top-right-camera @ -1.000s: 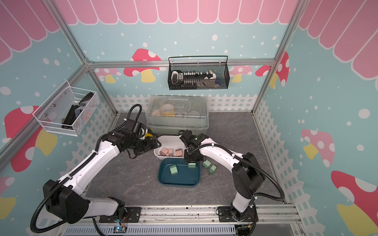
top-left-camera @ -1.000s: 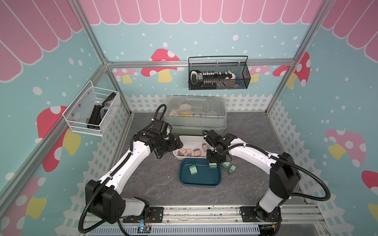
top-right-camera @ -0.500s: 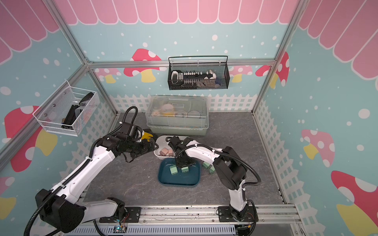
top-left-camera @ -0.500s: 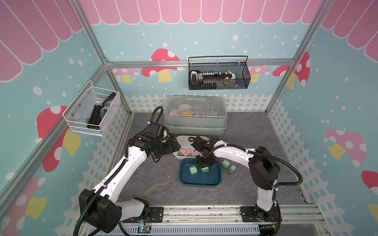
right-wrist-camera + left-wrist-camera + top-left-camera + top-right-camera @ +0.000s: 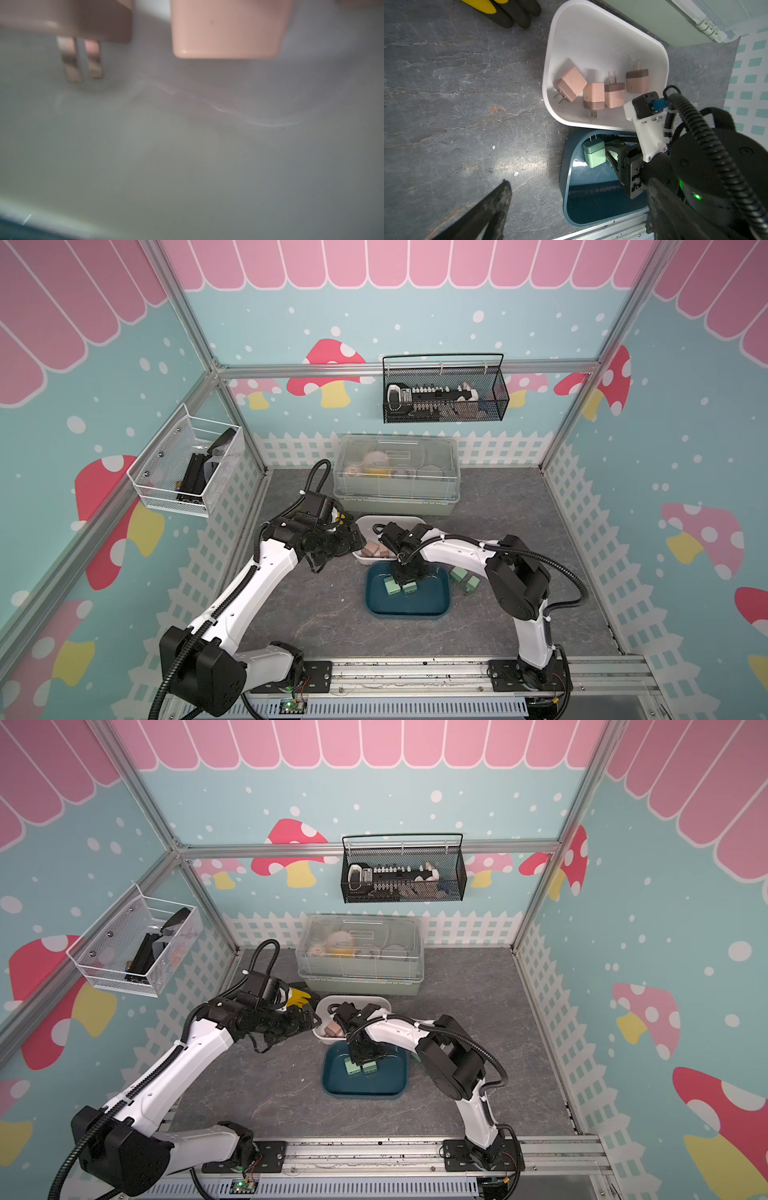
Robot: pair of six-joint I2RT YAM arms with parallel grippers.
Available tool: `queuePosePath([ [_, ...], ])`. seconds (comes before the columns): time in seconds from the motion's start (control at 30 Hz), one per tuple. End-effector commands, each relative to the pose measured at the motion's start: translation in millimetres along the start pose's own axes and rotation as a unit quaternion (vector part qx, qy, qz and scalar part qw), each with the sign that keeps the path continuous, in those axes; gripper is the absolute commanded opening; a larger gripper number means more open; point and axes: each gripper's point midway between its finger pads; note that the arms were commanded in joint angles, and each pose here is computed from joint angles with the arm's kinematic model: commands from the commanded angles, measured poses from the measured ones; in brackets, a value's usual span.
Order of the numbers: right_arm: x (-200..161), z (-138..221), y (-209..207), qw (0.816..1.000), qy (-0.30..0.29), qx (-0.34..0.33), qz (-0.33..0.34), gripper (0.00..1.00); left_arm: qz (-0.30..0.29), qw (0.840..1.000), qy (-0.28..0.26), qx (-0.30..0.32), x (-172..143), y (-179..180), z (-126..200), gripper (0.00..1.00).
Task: Place the plugs by color into the storage box
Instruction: Place the plug in the storage box.
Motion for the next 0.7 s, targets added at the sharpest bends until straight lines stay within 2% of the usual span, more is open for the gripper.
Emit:
queuePosePath([
  [0.0, 0.4, -6.8, 8.2, 1.000, 0.005, 0.002, 0.005, 0.39, 0.013, 1.000, -0.005, 0.004, -2.2, 4.9, 4.6, 0.98],
  [0.07, -0.3, -6.9, 8.6, 1.000, 0.005, 0.002, 0.005, 0.45, 0.012, 1.000, -0.005, 0.005, -2.4, 5.1, 4.5, 0.98],
  [0.17, 2.3, 1.1, 6.7, 1.000, -0.006, -0.002, 0.005, 0.60, 0.012, 1.000, -0.004, 0.004, -1.8, 4.1, 4.2, 0.98],
  [0.27, 8.1, 21.3, 3.4, 1.000, -0.028, -0.006, -0.001, 0.72, 0.011, 1.000, -0.005, 0.003, -0.2, 2.5, 4.7, 0.98],
  [0.5, 13.7, 88.2, -26.2, 0.996, -0.084, -0.005, -0.041, 0.75, 0.008, 1.000, -0.004, 0.000, 2.4, -0.6, 4.4, 0.98],
  [0.67, -3.3, 116.4, -81.9, 0.989, -0.101, -0.015, -0.110, 0.75, 0.004, 1.000, -0.006, 0.000, 5.2, -2.7, 4.6, 0.99],
])
Point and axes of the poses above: each gripper's point midway between its finger pads, its own z axis back along the fingers, its own y axis along the line the jaws close on, x = y × z, and after that the axes turned 6 degrees about z, right-handed
